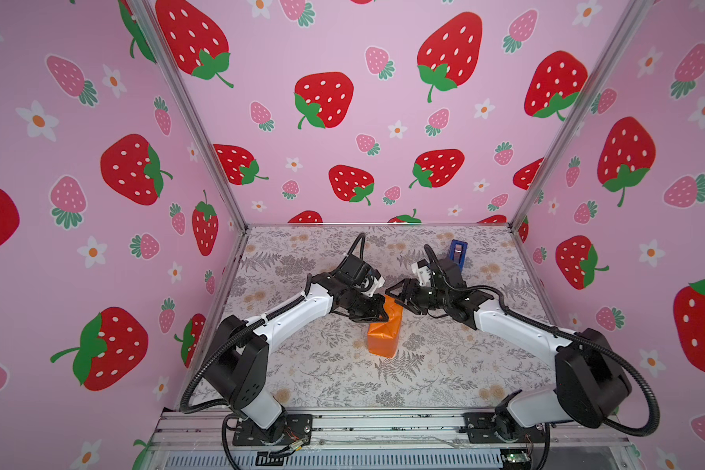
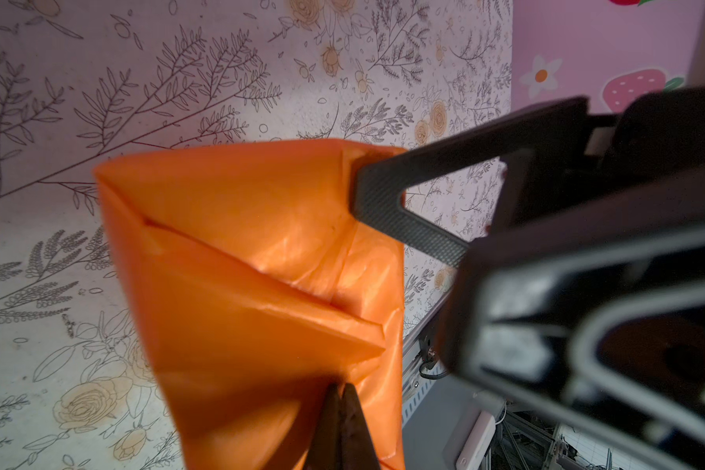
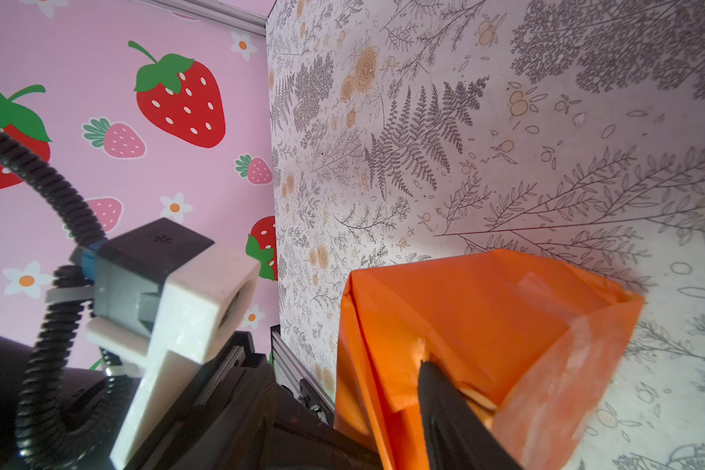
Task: Wrap a gift box in wrapping paper
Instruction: Fold the wrapping paper in the gift box.
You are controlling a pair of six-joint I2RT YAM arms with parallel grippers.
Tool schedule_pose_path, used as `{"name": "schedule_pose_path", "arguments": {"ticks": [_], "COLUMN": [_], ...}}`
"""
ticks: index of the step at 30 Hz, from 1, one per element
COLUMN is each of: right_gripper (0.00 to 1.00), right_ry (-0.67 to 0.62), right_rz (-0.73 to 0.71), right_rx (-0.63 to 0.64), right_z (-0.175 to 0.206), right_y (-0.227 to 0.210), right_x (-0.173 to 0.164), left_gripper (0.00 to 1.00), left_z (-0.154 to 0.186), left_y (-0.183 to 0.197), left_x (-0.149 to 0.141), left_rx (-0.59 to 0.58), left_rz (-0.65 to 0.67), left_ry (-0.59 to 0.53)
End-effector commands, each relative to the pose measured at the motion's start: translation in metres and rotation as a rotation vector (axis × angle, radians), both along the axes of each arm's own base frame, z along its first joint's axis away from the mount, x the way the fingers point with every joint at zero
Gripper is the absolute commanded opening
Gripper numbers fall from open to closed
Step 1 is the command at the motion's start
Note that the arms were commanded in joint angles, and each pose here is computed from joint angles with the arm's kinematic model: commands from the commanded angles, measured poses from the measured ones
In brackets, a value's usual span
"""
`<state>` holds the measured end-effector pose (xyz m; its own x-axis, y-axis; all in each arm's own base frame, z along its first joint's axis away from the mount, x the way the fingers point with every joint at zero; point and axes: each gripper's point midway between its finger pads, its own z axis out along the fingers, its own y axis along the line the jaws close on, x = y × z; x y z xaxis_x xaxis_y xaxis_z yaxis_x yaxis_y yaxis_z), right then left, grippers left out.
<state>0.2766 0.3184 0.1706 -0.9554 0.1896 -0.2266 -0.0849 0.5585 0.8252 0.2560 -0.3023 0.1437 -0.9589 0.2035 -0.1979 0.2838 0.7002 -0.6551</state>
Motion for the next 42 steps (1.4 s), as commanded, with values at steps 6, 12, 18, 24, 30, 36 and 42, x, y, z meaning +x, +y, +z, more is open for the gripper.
{"name": "schedule_pose_path", "arguments": {"ticks": [6, 12, 18, 24, 30, 36, 42], "right_gripper": [0.57, 0.74, 0.69, 0.56, 0.46, 0.41, 0.41], "right_ry": [-0.088, -0.023, 0.037, 0.071, 0.097, 0.107, 0.109], "right_rz": [0.020, 0.110, 0.192, 0.171, 0.162, 0.162, 0.160], "right_rx": [-0.264, -0.211, -0.084, -0.153, -0.194, -0.214, -0.218], "right_z": [0.000, -0.007, -0.015, -0.042, -0.062, -0.070, -0.070], "right_y": [-0.033, -0.026, 0.000, -0.009, -0.017, -0.021, -0.022], "right_x": [-0.002, -0.025, -0.042, -0.043, -0.047, -0.050, -0.050], "left_gripper": [0.00, 0.00, 0.00, 0.00, 0.00, 0.03, 0.00], "left_z": [-0.031, -0.030, -0.027, -0.021, 0.001, 0.026, 0.001], "left_y": [0.024, 0.023, 0.020, 0.017, 0.010, 0.016, 0.019], "left_x": [-0.020, -0.019, -0.016, -0.014, -0.010, -0.007, -0.015], "left_rx": [0.138, 0.134, 0.126, 0.114, 0.058, 0.042, 0.065], "left_rz": [0.016, 0.014, 0.012, 0.007, 0.004, 0.035, 0.030], "left_ry": [0.092, 0.092, 0.088, 0.078, 0.050, -0.012, 0.055]}}
